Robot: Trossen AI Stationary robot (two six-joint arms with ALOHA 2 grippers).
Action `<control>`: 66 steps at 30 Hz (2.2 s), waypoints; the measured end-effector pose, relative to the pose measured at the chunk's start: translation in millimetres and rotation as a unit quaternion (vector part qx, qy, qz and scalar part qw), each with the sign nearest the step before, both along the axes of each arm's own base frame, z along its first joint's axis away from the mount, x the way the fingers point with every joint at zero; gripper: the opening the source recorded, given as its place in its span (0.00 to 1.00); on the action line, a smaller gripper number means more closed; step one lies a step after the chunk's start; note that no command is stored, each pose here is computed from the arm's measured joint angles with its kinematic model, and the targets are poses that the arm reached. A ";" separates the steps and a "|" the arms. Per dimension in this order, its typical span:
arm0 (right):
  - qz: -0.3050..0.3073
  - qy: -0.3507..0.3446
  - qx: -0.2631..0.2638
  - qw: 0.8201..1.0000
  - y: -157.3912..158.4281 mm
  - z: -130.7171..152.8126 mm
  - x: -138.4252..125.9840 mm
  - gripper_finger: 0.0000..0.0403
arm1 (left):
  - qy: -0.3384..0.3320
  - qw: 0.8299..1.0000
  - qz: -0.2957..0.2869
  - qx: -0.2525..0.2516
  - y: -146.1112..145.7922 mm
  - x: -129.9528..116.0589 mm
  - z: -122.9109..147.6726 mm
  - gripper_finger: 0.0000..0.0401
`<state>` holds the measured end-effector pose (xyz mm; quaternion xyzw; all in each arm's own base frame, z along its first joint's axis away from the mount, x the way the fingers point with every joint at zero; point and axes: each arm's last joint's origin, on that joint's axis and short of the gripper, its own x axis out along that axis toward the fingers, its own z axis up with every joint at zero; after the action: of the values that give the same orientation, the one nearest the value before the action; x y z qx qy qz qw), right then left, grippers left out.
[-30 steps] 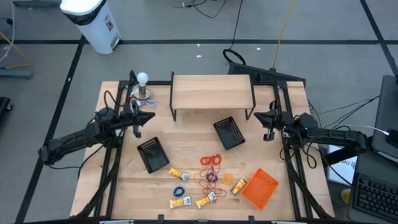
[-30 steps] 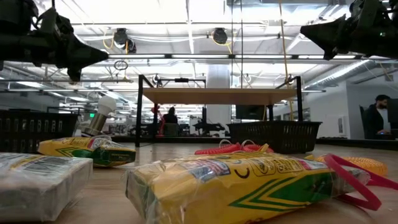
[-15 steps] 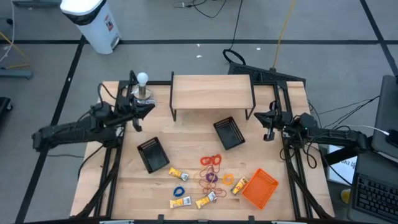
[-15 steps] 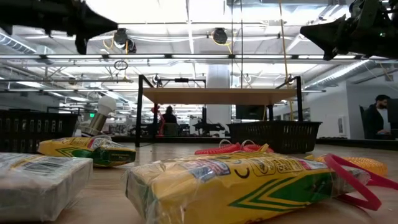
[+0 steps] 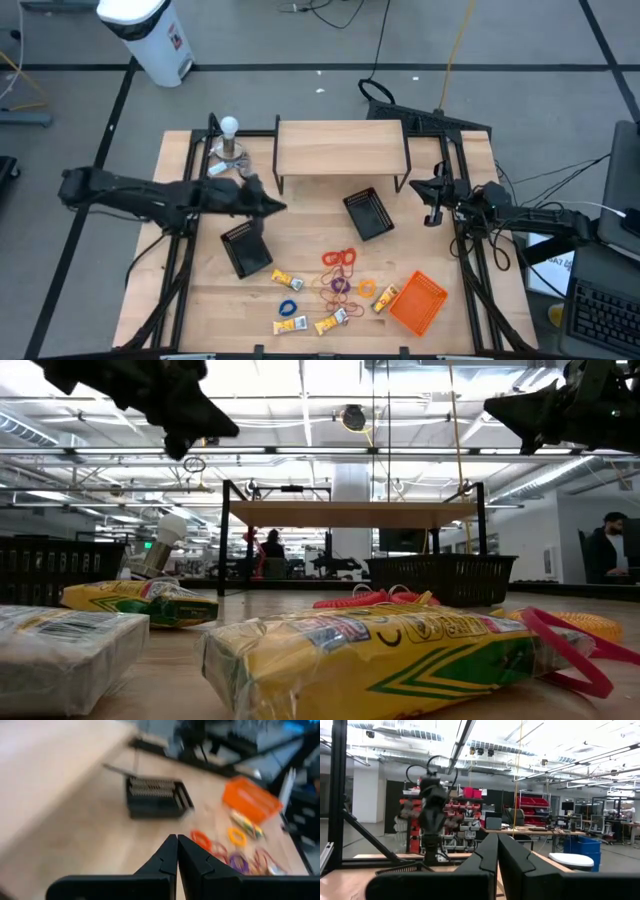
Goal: Pick & Place Office Desk Supplies
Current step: Put the yellow rubber band into the left black bin
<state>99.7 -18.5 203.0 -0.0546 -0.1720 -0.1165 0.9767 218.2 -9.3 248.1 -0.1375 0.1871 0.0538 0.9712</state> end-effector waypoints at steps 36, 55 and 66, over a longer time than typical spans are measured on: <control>0.039 -0.019 0.103 0.994 -0.3 -0.6 2.2 0.01 | 0.345 0.923 -0.169 0.015 -127.8 169.3 -79.4 0.49; 0.041 -0.009 0.111 0.993 -0.6 -2.5 4.2 0.01 | 0.386 0.915 -0.115 0.017 -129.8 169.3 -104.8 0.40; 0.045 -0.003 0.123 0.991 -0.7 -3.9 5.4 0.01 | 0.399 0.911 -0.101 0.014 -130.0 171.4 -118.3 0.40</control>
<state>105.1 -19.3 199.0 0.0737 -0.1615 -0.0932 0.9797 389.5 -139.2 129.8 -0.0710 0.5713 0.0082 0.8176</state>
